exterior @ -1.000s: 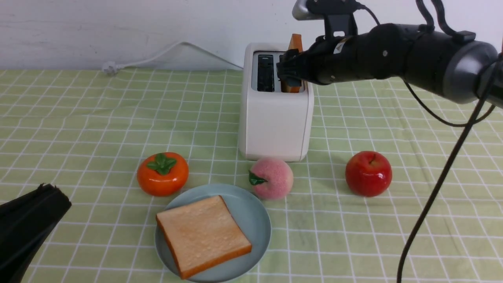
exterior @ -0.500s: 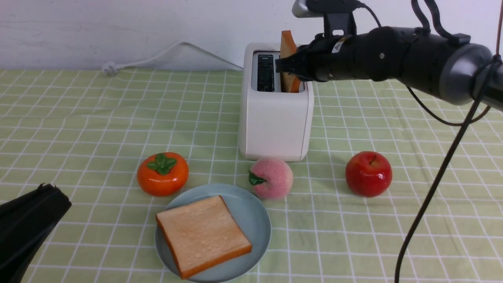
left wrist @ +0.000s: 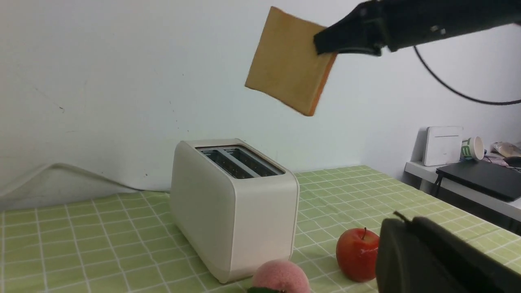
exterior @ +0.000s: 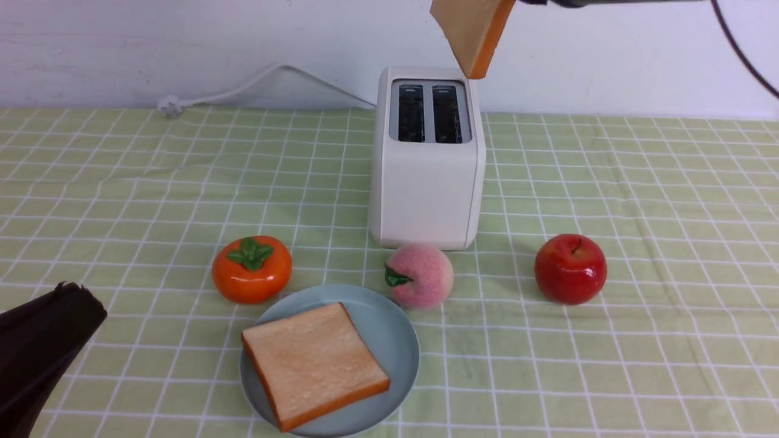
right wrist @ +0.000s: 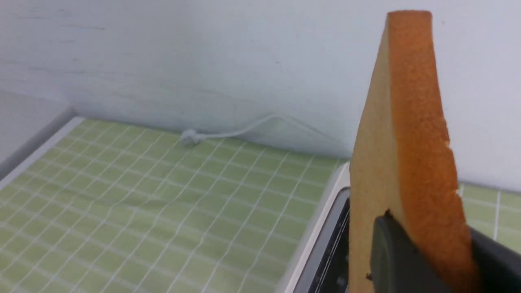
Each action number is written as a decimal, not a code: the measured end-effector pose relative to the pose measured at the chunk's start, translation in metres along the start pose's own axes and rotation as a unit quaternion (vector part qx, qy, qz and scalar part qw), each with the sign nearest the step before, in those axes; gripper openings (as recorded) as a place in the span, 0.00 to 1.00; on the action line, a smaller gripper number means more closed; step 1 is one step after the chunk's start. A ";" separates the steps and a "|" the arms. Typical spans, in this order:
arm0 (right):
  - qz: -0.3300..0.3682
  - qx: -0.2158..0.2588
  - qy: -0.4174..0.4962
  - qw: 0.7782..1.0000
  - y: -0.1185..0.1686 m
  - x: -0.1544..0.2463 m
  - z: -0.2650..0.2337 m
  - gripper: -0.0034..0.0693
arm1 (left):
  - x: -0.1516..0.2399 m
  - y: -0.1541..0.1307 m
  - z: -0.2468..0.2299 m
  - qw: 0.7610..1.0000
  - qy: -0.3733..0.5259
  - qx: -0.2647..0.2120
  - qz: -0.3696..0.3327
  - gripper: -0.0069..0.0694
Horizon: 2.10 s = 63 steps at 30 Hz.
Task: Take toasted bread from bread machine on green coffee tablecloth place on plate.
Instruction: 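Place the held slice of bread on top of the slice on the plate with the right gripper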
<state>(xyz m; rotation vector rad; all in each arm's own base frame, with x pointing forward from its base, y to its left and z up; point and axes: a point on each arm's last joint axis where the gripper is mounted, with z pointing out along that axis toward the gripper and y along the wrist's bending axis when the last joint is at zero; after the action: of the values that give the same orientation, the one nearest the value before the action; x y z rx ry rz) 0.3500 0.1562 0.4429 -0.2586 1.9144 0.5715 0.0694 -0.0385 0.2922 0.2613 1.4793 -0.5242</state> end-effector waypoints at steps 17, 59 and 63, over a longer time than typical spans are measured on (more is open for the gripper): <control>0.065 -0.275 0.295 0.913 0.042 0.123 0.011 0.19 | 0.000 0.003 0.000 1.000 0.000 -0.018 0.000 0.10; -0.059 -0.088 0.302 0.947 0.039 0.107 -0.027 0.41 | 0.000 0.006 0.000 0.999 0.000 -0.035 -0.002 0.12; -0.068 -0.037 0.288 0.954 0.036 0.092 -0.085 0.24 | 0.002 0.008 0.000 0.999 0.003 -0.042 -0.002 0.12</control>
<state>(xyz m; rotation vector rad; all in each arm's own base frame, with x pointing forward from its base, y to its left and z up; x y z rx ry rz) 0.2291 0.1522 0.3958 -0.6597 2.4125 0.5078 0.0730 -0.0320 0.2891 0.1944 1.5040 -0.4647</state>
